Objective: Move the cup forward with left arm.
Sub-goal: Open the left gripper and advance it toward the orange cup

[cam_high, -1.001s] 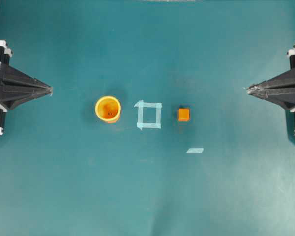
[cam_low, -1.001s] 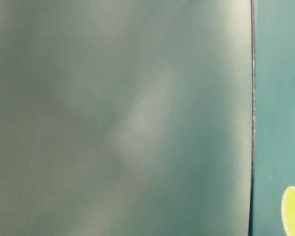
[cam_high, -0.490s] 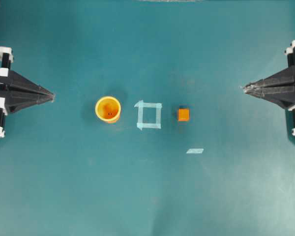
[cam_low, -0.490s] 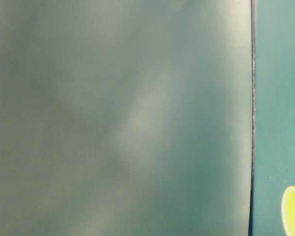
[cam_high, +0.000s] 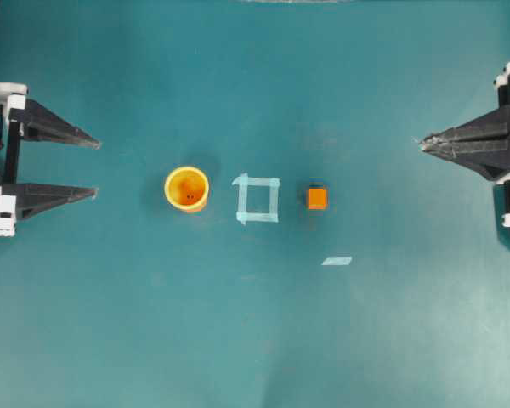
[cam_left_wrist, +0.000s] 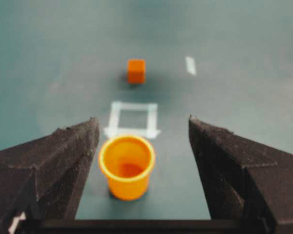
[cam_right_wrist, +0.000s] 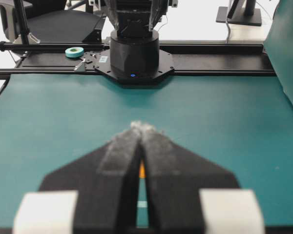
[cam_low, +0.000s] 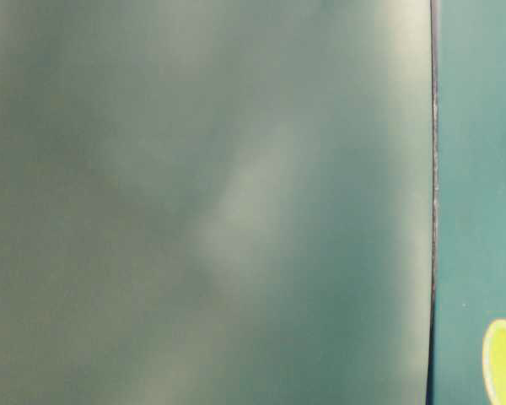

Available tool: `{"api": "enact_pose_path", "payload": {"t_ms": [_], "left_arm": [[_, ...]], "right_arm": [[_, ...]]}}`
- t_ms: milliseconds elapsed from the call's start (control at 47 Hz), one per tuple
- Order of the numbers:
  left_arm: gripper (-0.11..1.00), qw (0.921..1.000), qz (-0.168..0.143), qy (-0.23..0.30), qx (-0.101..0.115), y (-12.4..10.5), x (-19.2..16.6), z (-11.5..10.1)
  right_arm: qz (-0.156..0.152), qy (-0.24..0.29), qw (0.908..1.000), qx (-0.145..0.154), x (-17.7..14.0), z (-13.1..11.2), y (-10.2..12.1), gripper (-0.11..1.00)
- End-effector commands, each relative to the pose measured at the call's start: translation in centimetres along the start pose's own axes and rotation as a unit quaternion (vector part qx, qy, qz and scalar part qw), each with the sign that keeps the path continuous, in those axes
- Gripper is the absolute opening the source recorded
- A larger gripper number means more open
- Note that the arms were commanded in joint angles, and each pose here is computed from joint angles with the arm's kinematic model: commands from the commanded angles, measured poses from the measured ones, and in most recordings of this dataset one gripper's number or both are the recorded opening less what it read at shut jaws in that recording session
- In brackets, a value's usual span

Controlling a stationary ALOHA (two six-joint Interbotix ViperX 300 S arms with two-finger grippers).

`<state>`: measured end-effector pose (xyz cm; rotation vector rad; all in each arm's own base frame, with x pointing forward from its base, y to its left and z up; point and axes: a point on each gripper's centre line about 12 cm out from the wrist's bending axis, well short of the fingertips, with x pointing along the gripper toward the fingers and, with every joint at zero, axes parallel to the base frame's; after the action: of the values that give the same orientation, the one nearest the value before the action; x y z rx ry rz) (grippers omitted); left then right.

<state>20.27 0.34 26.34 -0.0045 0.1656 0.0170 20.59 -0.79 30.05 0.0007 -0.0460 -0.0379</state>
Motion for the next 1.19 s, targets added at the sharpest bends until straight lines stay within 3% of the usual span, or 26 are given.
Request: {"api": "enact_pose_path", "payload": {"t_ms": [0, 234, 511, 1171], "left_arm": [[0.7, 1.0, 0.006, 0.006, -0.002, 0.3, 0.5, -0.1], [0.71, 0.9979, 0.006, 0.064, 0.006, 0.3, 2.3, -2.4], [0.79, 0.9891, 0.006, 0.147, 0.008, 0.4, 5.1, -5.9], [0.81, 0.9825, 0.008, 0.185, 0.022, 0.8, 8.3, -10.5]], "right_arm": [[-0.002, -0.015, 0.9999, 0.002, 0.3, 1.2, -0.1, 0.0], [-0.002, -0.016, 0.9999, 0.002, 0.3, 1.3, -0.1, 0.0], [-0.002, -0.02, 0.9998, 0.002, 0.3, 1.6, -0.1, 0.0], [-0.002, -0.032, 0.9995, 0.001, 0.2, 2.4, -0.1, 0.0]]}}
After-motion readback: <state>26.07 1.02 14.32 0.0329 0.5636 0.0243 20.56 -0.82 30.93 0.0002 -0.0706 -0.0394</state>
